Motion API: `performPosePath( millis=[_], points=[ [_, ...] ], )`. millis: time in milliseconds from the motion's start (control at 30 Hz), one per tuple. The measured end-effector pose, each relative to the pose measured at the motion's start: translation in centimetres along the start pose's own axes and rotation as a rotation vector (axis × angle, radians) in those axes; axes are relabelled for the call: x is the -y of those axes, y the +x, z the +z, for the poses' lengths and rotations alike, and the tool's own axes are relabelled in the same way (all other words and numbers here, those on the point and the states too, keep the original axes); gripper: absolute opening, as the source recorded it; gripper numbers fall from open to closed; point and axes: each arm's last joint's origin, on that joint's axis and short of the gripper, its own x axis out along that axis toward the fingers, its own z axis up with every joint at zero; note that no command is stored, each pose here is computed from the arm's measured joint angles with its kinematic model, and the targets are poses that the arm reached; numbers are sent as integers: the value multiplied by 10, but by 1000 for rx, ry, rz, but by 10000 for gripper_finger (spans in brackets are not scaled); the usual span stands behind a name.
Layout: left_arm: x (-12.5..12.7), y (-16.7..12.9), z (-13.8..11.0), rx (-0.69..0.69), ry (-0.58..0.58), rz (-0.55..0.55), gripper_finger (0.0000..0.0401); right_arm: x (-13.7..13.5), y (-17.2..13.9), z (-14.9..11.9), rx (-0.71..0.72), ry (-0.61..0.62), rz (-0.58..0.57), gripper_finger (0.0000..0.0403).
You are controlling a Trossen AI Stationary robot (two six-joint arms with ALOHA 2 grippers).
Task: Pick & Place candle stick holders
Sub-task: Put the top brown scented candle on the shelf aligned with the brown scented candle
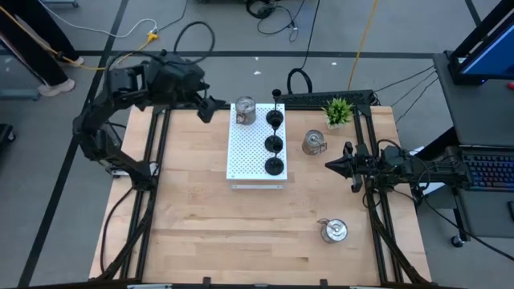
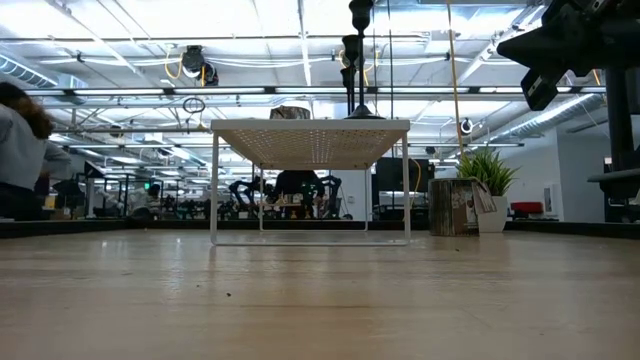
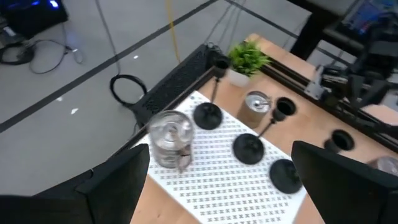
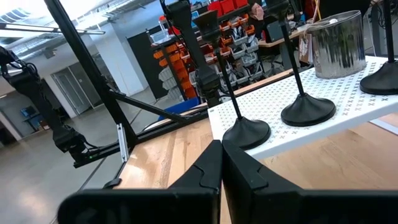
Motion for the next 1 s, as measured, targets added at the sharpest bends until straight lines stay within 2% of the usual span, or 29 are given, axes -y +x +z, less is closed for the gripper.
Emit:
performPosePath(
  millis=[233, 300, 500, 767, 1000],
  points=[
    [20, 22, -18, -15, 26, -58, 399, 0, 0, 0, -3, 0, -1, 0],
    [22, 30, -27, -34, 29, -61, 399, 0, 0, 0, -3, 0, 1, 0],
    [34, 51, -57, 24, 18, -144, 399, 0, 2, 0, -10, -20, 3, 0],
    [31, 54, -102, 80, -17, -215, 399, 0, 7, -3, -54, -70, 24, 3],
    [16, 49, -137, 142, -28, -256, 399, -4, 12, 5, -30, -128, 45, 35]
  ],
)
